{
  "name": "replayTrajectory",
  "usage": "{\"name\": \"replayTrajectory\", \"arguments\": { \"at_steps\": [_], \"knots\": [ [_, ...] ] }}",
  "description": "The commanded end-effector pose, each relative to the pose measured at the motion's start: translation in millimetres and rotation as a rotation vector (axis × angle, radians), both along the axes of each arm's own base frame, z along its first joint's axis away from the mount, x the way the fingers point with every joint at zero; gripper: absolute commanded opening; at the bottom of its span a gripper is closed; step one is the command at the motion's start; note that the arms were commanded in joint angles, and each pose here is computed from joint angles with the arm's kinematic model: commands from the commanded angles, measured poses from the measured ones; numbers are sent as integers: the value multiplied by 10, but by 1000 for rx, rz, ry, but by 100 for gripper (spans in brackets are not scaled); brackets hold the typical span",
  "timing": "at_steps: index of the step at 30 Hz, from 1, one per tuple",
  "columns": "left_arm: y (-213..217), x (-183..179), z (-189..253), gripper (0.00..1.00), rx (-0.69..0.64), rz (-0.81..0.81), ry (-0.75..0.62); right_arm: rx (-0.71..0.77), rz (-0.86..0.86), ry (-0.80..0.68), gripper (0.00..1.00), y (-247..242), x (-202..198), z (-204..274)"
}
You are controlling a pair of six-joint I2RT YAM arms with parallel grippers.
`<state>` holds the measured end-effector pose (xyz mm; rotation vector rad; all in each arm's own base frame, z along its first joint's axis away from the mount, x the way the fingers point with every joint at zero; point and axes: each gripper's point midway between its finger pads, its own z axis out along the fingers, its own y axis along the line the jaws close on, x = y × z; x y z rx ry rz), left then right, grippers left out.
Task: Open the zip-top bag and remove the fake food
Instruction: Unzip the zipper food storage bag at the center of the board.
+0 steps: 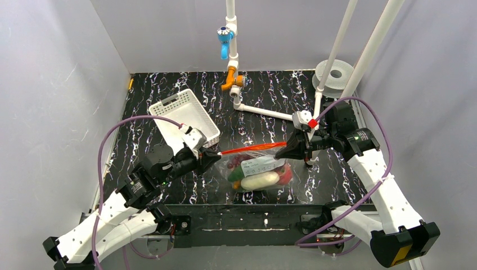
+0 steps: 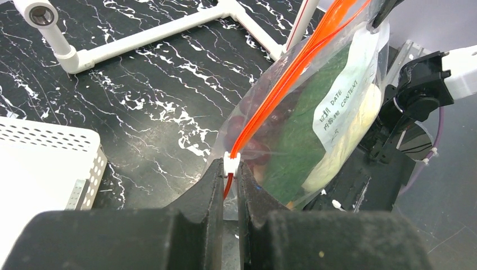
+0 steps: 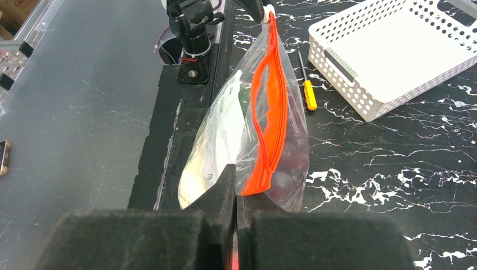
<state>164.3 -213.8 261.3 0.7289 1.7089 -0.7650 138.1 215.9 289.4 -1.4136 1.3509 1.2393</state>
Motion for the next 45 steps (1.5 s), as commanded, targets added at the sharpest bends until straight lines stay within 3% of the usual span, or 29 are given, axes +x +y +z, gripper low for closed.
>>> {"name": "replayTrajectory", "arguments": {
  "at_steps": [1,18,34,41,43,45],
  "knots": [
    [197,120,96,0,20,105,-49,16,-21,-24,1,-52,-11,140],
    [368,140,-26,0,78,164,-59,21,-29,-26,1,-69,-8,151],
    [593,125,-241,0,247,179,-82,20,-33,-20,1,-72,12,141],
    [468,35,-373,0,283,86,-24,17,-36,-14,1,-66,36,119],
    [342,-40,-364,16,250,27,20,13,-42,-8,1,-65,56,103],
    [195,-123,-281,43,194,-37,59,11,-44,-6,1,-62,69,97]
  ]
}}
